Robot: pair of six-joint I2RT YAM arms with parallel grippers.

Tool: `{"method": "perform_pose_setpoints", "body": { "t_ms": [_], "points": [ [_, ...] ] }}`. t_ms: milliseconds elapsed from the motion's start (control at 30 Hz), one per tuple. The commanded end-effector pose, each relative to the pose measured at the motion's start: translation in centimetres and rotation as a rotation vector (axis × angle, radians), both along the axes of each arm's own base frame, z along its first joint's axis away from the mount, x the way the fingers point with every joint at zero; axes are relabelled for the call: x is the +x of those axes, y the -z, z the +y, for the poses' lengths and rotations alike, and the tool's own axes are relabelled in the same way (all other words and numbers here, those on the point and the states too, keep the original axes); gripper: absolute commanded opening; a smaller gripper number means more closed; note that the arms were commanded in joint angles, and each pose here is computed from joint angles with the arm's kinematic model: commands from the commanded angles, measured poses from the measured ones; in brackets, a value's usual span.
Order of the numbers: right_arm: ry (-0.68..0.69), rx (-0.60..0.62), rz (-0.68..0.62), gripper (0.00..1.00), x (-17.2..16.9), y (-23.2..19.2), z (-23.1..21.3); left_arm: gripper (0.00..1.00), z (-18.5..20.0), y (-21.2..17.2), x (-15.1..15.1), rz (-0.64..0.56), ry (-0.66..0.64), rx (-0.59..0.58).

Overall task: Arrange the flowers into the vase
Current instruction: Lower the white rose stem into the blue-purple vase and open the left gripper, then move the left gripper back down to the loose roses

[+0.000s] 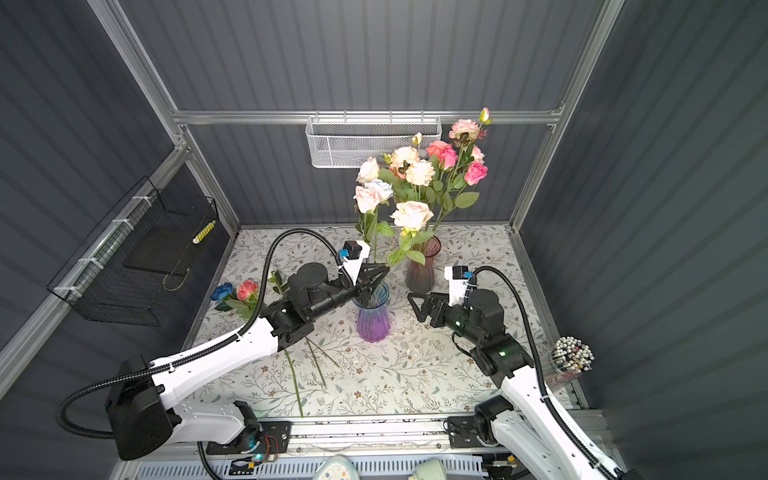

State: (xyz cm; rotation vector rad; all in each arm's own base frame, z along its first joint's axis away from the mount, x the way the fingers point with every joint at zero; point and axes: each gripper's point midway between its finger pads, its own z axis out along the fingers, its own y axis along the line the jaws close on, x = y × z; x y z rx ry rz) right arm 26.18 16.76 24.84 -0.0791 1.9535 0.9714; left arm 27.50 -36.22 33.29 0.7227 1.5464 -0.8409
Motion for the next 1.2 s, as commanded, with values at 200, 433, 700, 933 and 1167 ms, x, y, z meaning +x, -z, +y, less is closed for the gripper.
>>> {"method": "perform_pose_setpoints", "body": {
  "t_ms": [200,433,700,933,1167],
  "points": [
    [-0.021,0.018,-0.024,0.91,0.0,-1.0,0.4,0.19,2.0,0.2,-1.1,0.017,-0.039,0.004],
    [-0.026,0.023,-0.027,0.91,0.0,-1.2,0.4,0.22,3.9,-1.0,-1.7,0.000,-0.080,0.001],
    [-0.029,-0.003,-0.023,0.87,-0.5,-1.2,0.2,0.38,11.6,0.3,0.9,0.034,-0.488,0.061],
    [-0.022,-0.057,0.051,0.84,-2.0,0.7,-0.6,0.48,23.0,6.1,2.1,0.254,-1.042,0.089],
    [-0.042,-0.055,0.132,0.82,-2.2,3.7,-0.2,0.47,30.2,16.9,4.6,0.726,-1.186,0.065]
  ]
}}
